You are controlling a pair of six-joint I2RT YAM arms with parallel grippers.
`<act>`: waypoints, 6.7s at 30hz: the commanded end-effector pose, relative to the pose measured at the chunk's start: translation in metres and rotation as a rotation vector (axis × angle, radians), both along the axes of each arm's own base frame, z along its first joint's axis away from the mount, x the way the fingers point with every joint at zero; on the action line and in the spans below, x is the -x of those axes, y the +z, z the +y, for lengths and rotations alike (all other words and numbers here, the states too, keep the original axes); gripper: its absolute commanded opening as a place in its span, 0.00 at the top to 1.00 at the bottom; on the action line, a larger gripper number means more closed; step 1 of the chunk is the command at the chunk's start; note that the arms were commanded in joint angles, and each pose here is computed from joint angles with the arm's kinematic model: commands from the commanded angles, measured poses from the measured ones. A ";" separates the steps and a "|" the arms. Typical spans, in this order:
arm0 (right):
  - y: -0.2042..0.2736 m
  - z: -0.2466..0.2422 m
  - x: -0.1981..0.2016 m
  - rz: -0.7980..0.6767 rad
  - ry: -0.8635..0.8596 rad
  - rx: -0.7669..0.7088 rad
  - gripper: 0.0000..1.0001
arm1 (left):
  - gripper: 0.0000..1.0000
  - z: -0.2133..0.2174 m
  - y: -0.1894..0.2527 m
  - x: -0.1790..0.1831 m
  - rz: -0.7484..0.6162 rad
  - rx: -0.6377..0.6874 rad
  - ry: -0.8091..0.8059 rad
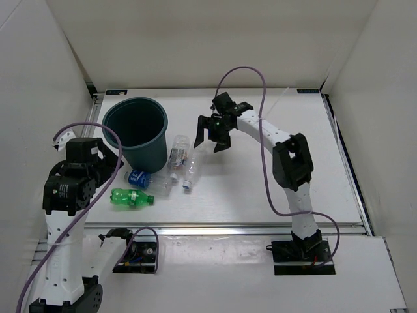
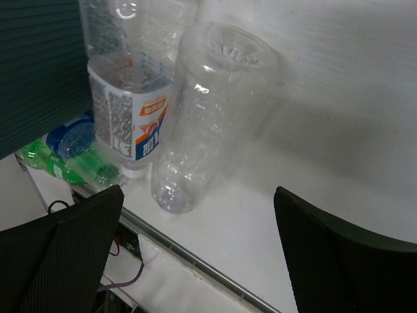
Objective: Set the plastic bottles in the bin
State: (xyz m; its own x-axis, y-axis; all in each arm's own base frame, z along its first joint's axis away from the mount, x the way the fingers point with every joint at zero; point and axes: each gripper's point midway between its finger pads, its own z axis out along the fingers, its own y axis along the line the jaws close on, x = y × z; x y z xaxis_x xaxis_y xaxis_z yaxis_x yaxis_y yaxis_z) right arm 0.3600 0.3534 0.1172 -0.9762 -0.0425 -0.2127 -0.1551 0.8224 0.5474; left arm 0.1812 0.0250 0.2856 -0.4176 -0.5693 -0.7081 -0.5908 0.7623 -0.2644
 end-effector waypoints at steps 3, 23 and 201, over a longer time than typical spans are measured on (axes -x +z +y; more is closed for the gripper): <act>-0.008 0.020 0.008 0.045 0.051 -0.074 0.00 | 0.00 -0.004 -0.011 0.006 0.064 0.005 -0.029; -0.043 -0.014 0.022 0.180 -0.001 -0.083 0.51 | 0.00 0.002 -0.011 0.019 0.040 -0.012 -0.013; 0.223 -0.056 -0.001 -0.865 -0.088 -0.006 0.00 | 0.51 0.033 0.056 -0.033 -0.408 0.270 0.376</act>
State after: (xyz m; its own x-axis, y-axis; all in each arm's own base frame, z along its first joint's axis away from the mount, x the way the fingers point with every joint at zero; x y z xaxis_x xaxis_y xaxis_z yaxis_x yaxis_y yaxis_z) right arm 0.3639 0.2963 0.3307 -0.4816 0.0076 -0.8764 -0.4430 0.8607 0.2509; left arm 0.1940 0.0553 0.3275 0.1772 -0.8372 -0.5175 -0.6354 0.3042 -0.7097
